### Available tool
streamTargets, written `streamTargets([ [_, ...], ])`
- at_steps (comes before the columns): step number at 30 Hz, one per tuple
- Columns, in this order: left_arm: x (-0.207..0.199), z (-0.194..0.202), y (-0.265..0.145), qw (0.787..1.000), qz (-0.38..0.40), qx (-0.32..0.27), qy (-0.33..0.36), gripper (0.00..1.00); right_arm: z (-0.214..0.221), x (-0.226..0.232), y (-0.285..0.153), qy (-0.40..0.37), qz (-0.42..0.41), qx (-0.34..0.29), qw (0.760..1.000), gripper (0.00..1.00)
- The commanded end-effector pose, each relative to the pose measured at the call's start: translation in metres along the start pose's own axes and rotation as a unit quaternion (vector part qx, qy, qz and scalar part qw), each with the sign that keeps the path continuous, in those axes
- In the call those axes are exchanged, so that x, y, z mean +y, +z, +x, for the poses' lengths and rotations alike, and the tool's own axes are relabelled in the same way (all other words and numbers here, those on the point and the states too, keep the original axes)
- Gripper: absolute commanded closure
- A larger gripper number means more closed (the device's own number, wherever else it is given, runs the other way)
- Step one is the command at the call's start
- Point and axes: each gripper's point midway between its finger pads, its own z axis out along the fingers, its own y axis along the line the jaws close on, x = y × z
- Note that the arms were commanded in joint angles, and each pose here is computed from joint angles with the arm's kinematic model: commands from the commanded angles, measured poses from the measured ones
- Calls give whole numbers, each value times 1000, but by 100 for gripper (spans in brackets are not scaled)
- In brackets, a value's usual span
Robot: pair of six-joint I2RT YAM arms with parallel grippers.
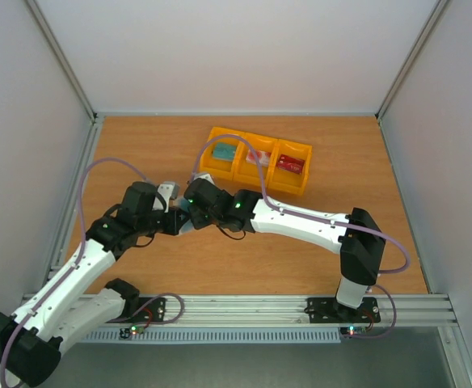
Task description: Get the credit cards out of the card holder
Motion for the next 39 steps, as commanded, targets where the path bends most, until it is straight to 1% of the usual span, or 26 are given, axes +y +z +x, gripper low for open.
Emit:
streamTargets([
  [1, 2, -3, 4, 1000, -4, -9, 3, 100, -16, 20, -24, 12, -43, -23, 999, 90],
  [3, 2, -3, 4, 1000, -3, -10, 4, 100, -17, 20, -25, 14, -45, -26, 999, 90],
  [7, 0, -2, 4, 1000, 4, -10, 4, 100, -16, 24, -25, 16, -56, -25, 998, 98],
  [8, -1, -2, 4, 1000, 6, -10, 4, 100, -15, 25, -24, 17, -61, -25, 998, 99],
  [19, 2, 4, 7, 1000, 4, -4, -4, 100, -22, 43, -43, 10, -120, -32, 992, 99],
  [33, 6, 8, 8, 1000, -2, 1, 2, 100, -18, 42, -63, 24, -129, -17, 991, 99],
  [36, -3, 9, 9, 1000, 26, 2, 1, 100, -24, 46, -68, 26, -142, -27, 989, 99],
  [37, -10, 8, 9, 999, 46, 0, 0, 100, -26, 48, -69, 27, -149, -29, 988, 99],
  [39, -26, 9, 10, 995, 97, 4, -27, 100, -27, 54, -70, 27, -165, -21, 986, 99],
])
